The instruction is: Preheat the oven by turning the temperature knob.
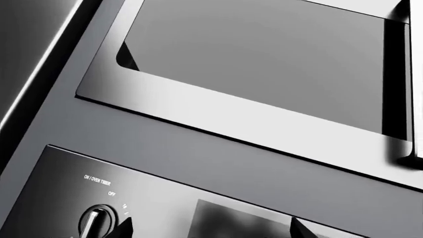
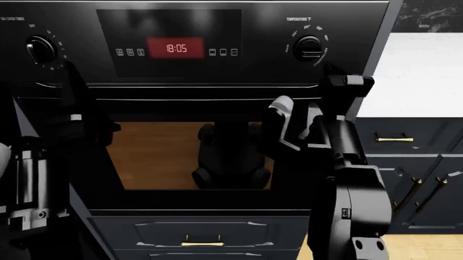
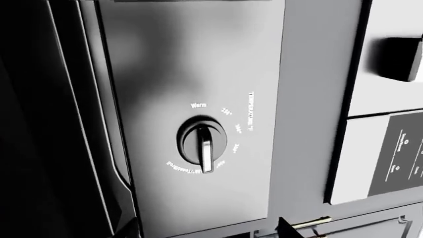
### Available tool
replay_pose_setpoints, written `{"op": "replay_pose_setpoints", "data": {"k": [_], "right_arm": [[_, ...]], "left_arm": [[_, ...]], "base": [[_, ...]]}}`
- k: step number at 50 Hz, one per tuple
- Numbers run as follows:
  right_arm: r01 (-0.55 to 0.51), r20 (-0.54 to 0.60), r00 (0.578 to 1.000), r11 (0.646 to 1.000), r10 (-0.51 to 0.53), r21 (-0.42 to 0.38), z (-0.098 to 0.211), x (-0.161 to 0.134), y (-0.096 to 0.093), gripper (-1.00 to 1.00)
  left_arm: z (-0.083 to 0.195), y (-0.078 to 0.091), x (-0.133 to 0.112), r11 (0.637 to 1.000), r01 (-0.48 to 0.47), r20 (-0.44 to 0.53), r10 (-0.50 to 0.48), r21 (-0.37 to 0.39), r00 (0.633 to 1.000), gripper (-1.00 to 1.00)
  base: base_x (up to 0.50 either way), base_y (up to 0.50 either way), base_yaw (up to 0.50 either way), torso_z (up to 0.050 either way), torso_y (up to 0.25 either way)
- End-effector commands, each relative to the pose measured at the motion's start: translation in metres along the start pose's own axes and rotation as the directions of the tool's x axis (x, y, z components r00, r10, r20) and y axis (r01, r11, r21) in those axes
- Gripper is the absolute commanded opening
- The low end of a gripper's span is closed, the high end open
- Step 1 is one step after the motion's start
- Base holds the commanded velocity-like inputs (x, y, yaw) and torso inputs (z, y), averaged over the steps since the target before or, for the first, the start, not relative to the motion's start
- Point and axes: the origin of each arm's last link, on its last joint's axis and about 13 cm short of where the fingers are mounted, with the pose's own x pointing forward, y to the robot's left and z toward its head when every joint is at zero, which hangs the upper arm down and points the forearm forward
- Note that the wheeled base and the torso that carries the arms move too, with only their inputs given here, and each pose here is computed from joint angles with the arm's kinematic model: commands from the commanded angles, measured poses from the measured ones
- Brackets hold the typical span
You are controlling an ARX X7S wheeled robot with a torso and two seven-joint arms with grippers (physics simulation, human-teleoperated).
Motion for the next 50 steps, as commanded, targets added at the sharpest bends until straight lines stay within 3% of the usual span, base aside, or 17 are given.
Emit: {"op": "replay_pose_setpoints", "data": {"k": [1,13,27,50], "right_arm": [[-0.032,0.001,0.999,0.997,0.032,-0.071,0.003,0.014,-0.008,1.00],[-0.026,-0.013,1.000,0.994,0.025,-0.109,0.002,0.024,-0.012,1.00],[-0.007,-0.009,1.000,0.996,0.006,-0.090,0.002,0.035,-0.014,1.00],[-0.029,-0.010,1.000,0.996,0.028,-0.085,0.001,0.052,-0.003,1.00]], "left_arm": [[0.000,0.000,-0.001,1.000,0.002,-0.003,-0.002,-0.001,1.000,1.00],[-0.001,0.000,-0.002,1.000,0.006,-0.006,-0.006,0.000,1.000,1.00],[0.000,0.000,-0.002,1.000,0.007,-0.005,-0.007,0.001,1.000,1.00],[0.000,0.000,-0.001,1.000,0.003,-0.007,-0.003,-0.003,1.000,1.00]], "base": [[0.00,0.00,0.00,0.005,0.000],[0.00,0.00,0.00,0.005,0.000],[0.00,0.00,0.00,0.005,0.000],[0.00,0.00,0.00,0.005,0.000]]}}
